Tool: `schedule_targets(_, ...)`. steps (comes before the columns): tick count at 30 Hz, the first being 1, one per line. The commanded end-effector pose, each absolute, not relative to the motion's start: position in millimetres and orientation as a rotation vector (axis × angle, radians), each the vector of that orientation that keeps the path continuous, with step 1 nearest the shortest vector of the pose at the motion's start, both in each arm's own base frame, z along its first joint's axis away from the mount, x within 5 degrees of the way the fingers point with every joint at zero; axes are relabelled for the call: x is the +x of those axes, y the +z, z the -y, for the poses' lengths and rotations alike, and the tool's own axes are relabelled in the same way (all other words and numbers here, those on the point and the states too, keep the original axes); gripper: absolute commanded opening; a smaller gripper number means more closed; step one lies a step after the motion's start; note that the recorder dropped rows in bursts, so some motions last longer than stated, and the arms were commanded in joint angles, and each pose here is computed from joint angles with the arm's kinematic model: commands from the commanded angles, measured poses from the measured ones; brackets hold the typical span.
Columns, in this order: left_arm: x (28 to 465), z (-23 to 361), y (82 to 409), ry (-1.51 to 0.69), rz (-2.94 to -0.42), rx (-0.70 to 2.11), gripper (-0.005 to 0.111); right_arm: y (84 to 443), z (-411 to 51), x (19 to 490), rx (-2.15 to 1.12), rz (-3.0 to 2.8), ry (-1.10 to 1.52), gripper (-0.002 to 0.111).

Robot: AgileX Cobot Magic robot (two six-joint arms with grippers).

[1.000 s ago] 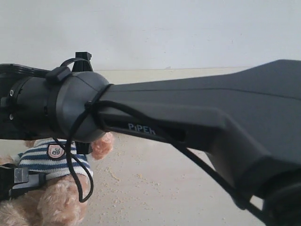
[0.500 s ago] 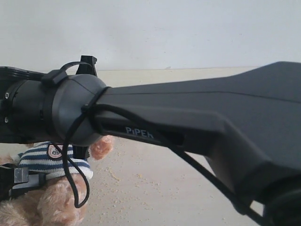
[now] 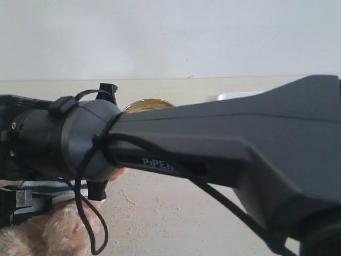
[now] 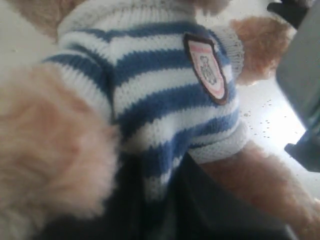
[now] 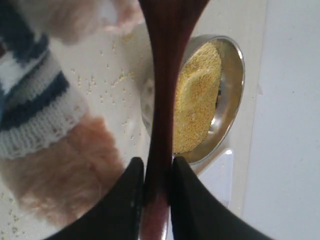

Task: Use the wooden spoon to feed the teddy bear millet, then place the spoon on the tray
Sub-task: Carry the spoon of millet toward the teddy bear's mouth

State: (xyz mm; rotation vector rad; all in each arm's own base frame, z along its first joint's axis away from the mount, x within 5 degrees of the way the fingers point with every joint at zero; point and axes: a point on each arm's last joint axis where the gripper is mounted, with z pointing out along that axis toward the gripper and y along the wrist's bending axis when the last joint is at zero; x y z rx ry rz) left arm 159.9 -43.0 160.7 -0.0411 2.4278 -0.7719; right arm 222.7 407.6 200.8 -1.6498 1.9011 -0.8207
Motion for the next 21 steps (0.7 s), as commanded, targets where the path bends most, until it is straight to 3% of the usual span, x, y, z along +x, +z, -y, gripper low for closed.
schedule_targets(1, 159.1, 43.2, 162.5, -0.777, -2.413, -0.042, 0.005, 204.0, -402.4, 214.0, -1.608, -1.855, -0.877, 0.004)
schedule_targets(13, 159.1, 43.2, 162.5, -0.777, -2.413, -0.042, 0.005, 218.3, -402.9, 213.2, -1.5, -1.805, -0.878, 0.004)
schedule_targets(21, 159.1, 43.2, 162.5, -0.777, -2.413, -0.042, 0.005, 271.4, -377.8, 225.1, -1.388, -1.848, -0.808, 0.004)
